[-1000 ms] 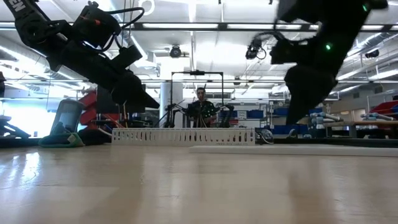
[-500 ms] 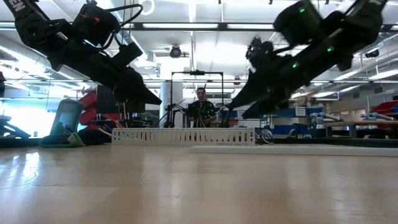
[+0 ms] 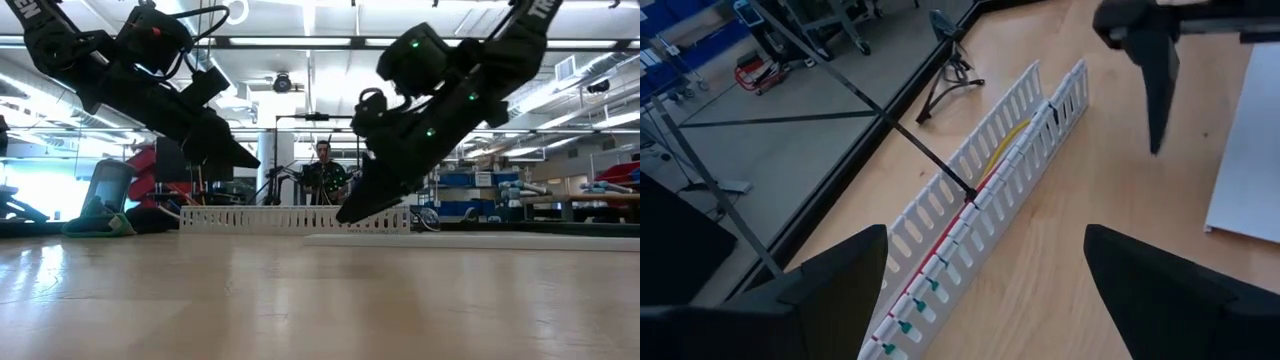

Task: Ziptie cables
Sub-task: Close the white cable duct

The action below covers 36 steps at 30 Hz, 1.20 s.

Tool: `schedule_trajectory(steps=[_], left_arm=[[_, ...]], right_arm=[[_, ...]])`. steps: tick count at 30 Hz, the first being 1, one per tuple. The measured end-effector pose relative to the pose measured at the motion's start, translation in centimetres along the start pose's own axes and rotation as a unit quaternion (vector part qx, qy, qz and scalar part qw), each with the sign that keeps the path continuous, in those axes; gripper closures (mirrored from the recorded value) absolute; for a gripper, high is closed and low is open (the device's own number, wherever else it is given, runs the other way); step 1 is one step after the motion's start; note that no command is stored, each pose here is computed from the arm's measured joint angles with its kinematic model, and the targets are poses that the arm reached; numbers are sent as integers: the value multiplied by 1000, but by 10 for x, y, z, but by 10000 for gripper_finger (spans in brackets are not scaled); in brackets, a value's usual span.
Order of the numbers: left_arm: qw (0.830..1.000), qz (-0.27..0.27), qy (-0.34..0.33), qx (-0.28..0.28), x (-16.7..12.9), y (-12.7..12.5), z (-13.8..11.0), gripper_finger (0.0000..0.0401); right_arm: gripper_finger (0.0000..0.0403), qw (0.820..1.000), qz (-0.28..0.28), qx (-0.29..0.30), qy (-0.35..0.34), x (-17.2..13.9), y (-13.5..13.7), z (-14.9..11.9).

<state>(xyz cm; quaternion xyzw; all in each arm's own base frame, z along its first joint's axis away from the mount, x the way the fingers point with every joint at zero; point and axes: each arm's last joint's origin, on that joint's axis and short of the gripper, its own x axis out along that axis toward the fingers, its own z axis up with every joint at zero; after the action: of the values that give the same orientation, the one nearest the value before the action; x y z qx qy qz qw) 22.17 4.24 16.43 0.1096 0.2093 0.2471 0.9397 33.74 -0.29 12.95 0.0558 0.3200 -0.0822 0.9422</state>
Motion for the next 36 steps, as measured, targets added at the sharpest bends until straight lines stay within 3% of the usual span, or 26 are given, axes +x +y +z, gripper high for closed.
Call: schedule_trajectory(steps=[15, 25, 36], left_arm=[[1000, 0, 1, 0, 0, 0, 0, 50], [1000, 0, -2, -1, 0, 0, 0, 50], [1000, 0, -1, -1, 0, 0, 0, 50]], right_arm=[[58, 997, 15, -21, 79, 9, 11, -5], [60, 995, 13, -22, 94, 11, 11, -9], [139, 995, 13, -21, 95, 11, 11, -10]])
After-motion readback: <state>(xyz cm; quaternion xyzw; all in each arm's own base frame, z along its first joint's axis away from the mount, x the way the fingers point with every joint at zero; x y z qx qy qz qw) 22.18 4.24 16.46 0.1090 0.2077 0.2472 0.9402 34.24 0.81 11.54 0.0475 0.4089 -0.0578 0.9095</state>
